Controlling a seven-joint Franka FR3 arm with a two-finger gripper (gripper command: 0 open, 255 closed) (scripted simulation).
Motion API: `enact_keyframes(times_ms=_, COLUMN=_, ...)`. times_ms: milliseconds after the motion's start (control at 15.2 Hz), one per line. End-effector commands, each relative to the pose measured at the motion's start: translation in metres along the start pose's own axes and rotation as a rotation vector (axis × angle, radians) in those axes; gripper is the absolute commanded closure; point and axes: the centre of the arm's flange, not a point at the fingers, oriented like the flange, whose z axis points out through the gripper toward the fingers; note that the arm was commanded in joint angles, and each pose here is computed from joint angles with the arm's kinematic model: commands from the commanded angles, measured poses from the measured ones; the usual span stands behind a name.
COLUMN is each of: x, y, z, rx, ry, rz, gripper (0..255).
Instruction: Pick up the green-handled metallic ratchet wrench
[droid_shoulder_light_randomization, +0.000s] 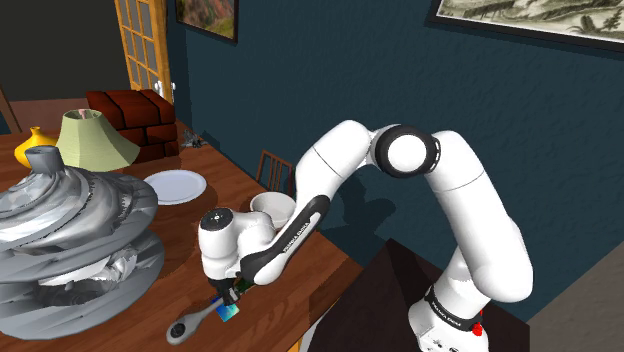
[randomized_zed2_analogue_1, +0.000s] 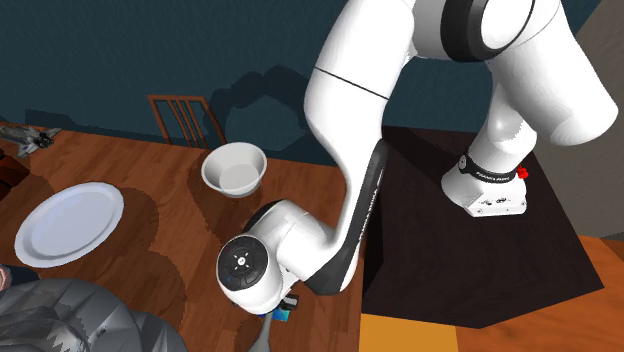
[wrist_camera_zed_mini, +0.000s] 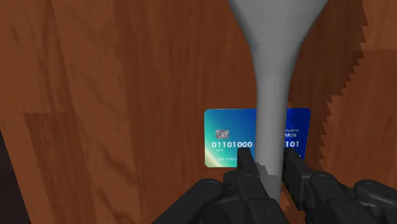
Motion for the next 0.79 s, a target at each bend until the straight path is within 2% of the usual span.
enact_keyframes(times_ms=0, x=0.0, y=-0.001, z=-0.011, rx=0.0, ry=0.0, rz=0.0, gripper=255)
enact_keyframes(times_ms=594, x=0.003, y=-0.002, z=-0.058, rx=0.0, ry=0.0, rz=0.0, gripper=255)
enact_keyframes(times_ms=726, x=0.003, y=-0.002, z=-0.059, rx=0.0, ry=0.0, rz=0.0, gripper=255)
